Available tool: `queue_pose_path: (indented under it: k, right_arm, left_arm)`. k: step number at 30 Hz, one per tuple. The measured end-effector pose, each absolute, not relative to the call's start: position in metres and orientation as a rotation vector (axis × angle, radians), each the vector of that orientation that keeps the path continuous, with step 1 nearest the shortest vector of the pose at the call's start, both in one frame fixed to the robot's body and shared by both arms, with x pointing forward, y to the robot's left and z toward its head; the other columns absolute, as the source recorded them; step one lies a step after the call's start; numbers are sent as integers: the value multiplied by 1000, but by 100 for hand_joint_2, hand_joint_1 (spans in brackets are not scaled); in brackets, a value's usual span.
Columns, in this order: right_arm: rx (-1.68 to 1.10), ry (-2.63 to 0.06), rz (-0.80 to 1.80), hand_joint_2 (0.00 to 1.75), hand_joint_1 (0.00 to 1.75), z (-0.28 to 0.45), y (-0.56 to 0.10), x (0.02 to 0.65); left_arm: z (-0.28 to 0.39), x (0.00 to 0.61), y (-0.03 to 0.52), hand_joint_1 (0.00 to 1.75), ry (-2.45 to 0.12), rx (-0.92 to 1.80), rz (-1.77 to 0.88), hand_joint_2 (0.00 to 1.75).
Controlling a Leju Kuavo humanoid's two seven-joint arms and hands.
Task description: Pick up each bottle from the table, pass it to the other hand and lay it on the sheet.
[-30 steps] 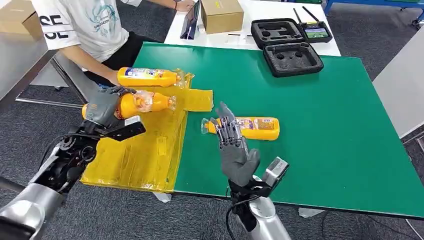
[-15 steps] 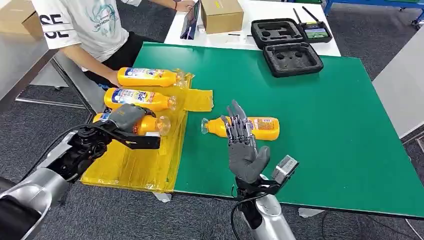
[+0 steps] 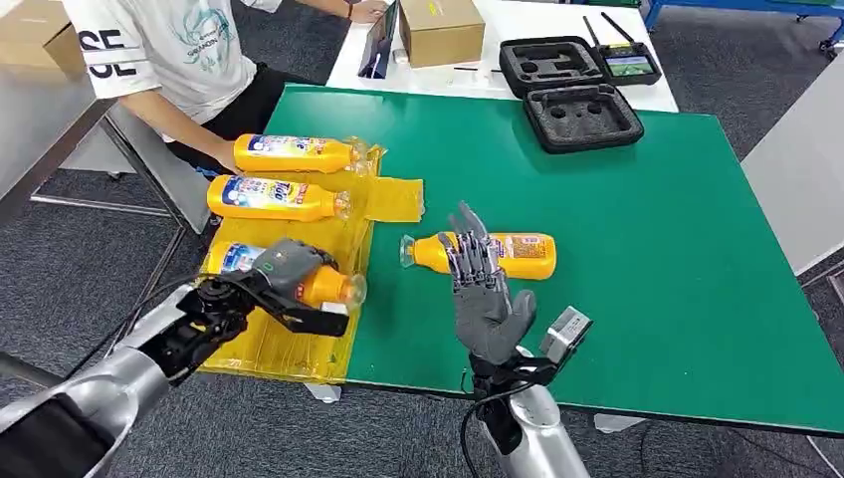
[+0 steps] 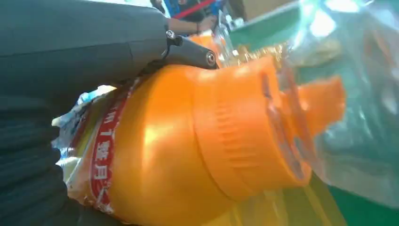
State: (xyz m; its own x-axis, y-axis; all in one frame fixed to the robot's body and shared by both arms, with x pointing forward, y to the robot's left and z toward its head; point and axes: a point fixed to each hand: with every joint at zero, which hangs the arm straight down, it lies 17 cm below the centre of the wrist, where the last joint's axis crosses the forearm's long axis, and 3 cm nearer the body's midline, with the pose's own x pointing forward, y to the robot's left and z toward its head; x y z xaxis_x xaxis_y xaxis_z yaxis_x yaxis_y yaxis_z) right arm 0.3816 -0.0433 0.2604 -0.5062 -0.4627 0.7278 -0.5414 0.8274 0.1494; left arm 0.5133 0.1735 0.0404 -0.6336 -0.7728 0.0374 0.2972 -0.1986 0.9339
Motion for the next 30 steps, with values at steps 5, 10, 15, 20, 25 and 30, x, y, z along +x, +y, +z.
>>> queue_pose_path:
  k: [5,10,15,20,25,30]
  right_arm:
    - [743,-2180,134,0,0,260,-41,387]
    - [750,-2169,143,0,0,258,-38,391]
    - [751,-2156,153,0,0,254,-36,394]
    - [747,-2146,162,0,0,250,-35,396]
    - [743,-2135,163,0,0,247,-33,400]
    - [748,-2116,169,0,0,242,-28,403]
  left_arm:
    - [25,507,172,175,-1304,582,-1922,175]
    - [17,505,174,175,-1279,588,-1943,175]
    - [13,504,173,0,-1268,575,-1938,0]
    - [6,493,168,0,-1257,423,-1896,0]
    - [10,483,161,0,-1273,224,-1807,0]
    - [17,479,162,0,-1280,91,-1728,0]
